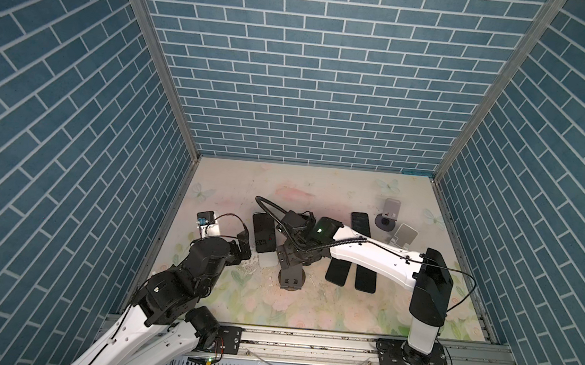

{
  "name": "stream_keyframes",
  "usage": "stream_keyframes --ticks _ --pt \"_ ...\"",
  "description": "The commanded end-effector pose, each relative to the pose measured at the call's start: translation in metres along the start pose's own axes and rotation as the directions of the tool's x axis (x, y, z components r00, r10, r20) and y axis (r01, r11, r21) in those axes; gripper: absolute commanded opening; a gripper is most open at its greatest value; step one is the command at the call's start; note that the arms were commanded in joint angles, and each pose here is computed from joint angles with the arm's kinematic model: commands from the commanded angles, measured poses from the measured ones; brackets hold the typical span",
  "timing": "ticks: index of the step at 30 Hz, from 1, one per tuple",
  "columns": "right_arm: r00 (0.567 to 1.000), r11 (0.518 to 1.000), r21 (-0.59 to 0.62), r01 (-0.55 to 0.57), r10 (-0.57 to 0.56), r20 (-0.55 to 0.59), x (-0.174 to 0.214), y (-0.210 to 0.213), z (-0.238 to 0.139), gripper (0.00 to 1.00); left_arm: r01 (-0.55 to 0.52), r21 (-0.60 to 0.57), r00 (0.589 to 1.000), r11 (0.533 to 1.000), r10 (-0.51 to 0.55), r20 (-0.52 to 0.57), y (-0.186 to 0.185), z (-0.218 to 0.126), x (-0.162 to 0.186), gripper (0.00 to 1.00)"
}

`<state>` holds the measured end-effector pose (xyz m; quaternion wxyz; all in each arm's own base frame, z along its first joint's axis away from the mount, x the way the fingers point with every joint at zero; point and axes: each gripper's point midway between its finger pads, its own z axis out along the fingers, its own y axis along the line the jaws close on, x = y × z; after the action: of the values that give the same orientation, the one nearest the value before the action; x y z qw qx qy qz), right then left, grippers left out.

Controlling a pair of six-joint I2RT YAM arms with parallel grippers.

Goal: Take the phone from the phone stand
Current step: 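Reach the right gripper to the wooden stand while the left gripper moves off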

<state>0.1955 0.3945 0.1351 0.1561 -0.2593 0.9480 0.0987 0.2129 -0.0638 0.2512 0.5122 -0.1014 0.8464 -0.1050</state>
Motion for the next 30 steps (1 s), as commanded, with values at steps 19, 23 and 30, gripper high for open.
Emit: stream_keyframes --ticks 19,23,30 --pt "0.990 0.992 0.125 -0.026 0.042 -0.133 0.015 0.001 0.016 0.97 -0.010 -0.007 1.000 1.000 0.010 0.005 0.011 -0.004 0.008 1.00" --pt "0.989 0.992 0.124 -0.023 0.040 -0.140 0.016 0.002 0.019 0.97 0.000 0.000 1.000 1.000 0.000 0.010 0.011 -0.004 0.008 1.00" --pt "0.983 0.976 0.217 -0.022 0.060 -0.172 0.025 -0.014 0.026 0.95 -0.009 -0.002 1.000 1.000 0.009 0.004 0.009 -0.001 0.009 1.00"
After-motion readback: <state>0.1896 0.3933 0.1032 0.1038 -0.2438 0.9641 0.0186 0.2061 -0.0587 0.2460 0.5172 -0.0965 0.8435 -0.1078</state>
